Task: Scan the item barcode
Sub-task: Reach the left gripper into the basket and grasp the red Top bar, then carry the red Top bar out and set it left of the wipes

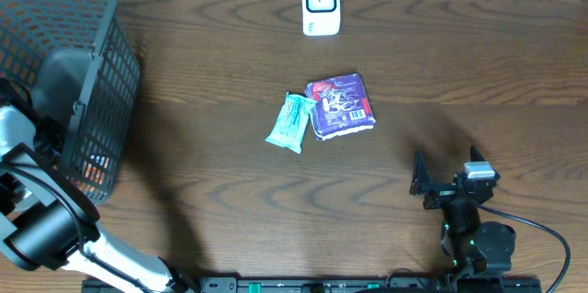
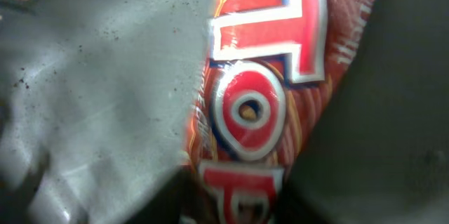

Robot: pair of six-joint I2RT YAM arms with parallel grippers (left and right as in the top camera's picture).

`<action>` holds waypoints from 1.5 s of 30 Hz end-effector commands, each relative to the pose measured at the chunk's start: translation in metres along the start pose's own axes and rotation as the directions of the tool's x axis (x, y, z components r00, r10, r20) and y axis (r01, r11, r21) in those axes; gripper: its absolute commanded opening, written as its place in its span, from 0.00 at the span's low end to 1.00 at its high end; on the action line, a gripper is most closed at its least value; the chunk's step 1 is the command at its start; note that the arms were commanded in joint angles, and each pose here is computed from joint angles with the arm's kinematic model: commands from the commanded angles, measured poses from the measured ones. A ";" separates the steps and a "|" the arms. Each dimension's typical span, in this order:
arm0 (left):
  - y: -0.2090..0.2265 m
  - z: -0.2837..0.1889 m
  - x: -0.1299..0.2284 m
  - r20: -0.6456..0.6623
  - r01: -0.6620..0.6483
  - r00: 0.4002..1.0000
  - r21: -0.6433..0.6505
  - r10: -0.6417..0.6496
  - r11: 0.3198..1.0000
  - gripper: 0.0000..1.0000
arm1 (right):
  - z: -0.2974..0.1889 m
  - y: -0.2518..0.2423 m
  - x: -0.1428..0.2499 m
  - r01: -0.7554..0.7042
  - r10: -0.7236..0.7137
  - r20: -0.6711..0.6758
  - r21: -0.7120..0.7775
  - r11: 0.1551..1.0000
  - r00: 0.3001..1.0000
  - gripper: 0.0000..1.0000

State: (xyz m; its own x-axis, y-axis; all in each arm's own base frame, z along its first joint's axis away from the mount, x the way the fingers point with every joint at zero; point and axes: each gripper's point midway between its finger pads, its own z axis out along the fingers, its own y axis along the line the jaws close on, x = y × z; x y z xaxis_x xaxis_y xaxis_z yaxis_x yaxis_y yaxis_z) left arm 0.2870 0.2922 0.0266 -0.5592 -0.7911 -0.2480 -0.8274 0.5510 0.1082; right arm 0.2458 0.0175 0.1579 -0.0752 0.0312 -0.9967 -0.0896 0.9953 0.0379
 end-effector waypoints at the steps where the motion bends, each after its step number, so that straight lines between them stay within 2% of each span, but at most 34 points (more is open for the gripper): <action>1: 0.003 0.024 0.025 -0.100 -0.041 0.994 -0.018 0.039 0.999 0.08 | 0.000 -0.002 0.001 0.004 -0.004 0.000 0.013 1.000 1.000 0.99; 5: 0.005 0.014 0.025 -0.098 -0.040 0.994 -0.017 0.038 0.999 0.07 | 0.000 -0.002 0.001 0.004 -0.004 0.000 0.013 1.000 1.000 0.99; 8: 0.006 -0.007 0.016 -0.049 -0.031 0.998 -0.004 0.031 1.000 0.07 | 0.000 -0.002 0.001 0.004 -0.004 0.000 0.013 1.000 1.000 0.99; 10: 0.000 -0.030 0.008 0.001 -0.022 1.000 0.047 0.022 0.999 0.07 | 0.000 -0.002 0.001 0.004 -0.004 0.000 0.013 1.000 1.000 0.99; 13: -0.018 -0.078 -0.012 0.127 -0.023 0.992 0.200 -0.003 0.980 0.07 | 0.000 -0.002 0.001 0.004 -0.004 0.000 0.013 1.000 1.000 0.99; 18: -0.043 -0.183 -0.036 0.370 -0.102 0.926 0.442 -0.078 0.891 0.07 | 0.000 -0.002 0.001 0.004 -0.004 0.000 0.013 1.000 1.000 0.99; 24: -0.036 -0.279 -0.032 0.513 -0.102 0.825 0.549 -0.237 0.830 0.07 | 0.000 -0.002 0.001 0.004 -0.004 0.000 0.013 1.000 1.000 0.99; 26: -0.043 -0.302 -0.023 0.519 -0.115 0.811 0.593 -0.269 0.797 0.07 | 0.000 -0.002 0.001 0.004 -0.004 0.000 0.013 1.000 1.000 0.99; 30: -0.091 -0.345 0.014 0.541 -0.307 0.821 0.687 -0.181 0.659 0.07 | 0.000 -0.002 0.001 0.004 -0.004 0.000 0.013 1.000 1.000 0.99; 32: -0.113 -0.361 0.033 0.574 -0.398 0.810 0.690 -0.121 0.604 0.07 | 0.000 -0.002 0.001 0.004 -0.004 0.000 0.013 1.000 1.000 0.99; 36: -0.143 -0.388 0.073 0.669 -0.577 0.743 0.638 0.005 0.509 0.07 | 0.000 -0.002 0.001 0.004 -0.004 0.000 0.013 1.000 1.000 0.99; 45: -0.173 -0.421 0.153 0.713 -0.713 0.688 0.628 0.137 0.312 0.07 | 0.000 -0.002 0.001 0.004 -0.004 0.000 0.013 1.000 1.000 0.99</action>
State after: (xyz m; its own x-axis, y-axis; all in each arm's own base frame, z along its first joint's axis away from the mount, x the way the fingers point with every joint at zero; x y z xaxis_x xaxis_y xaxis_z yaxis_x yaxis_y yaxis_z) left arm 0.3296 -0.0105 0.3698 -0.4469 -0.3347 -0.8296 0.0797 0.9088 -0.4096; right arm 0.2458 0.0175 0.1579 -0.0752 0.0312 -0.9967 -0.0896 0.9953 0.0379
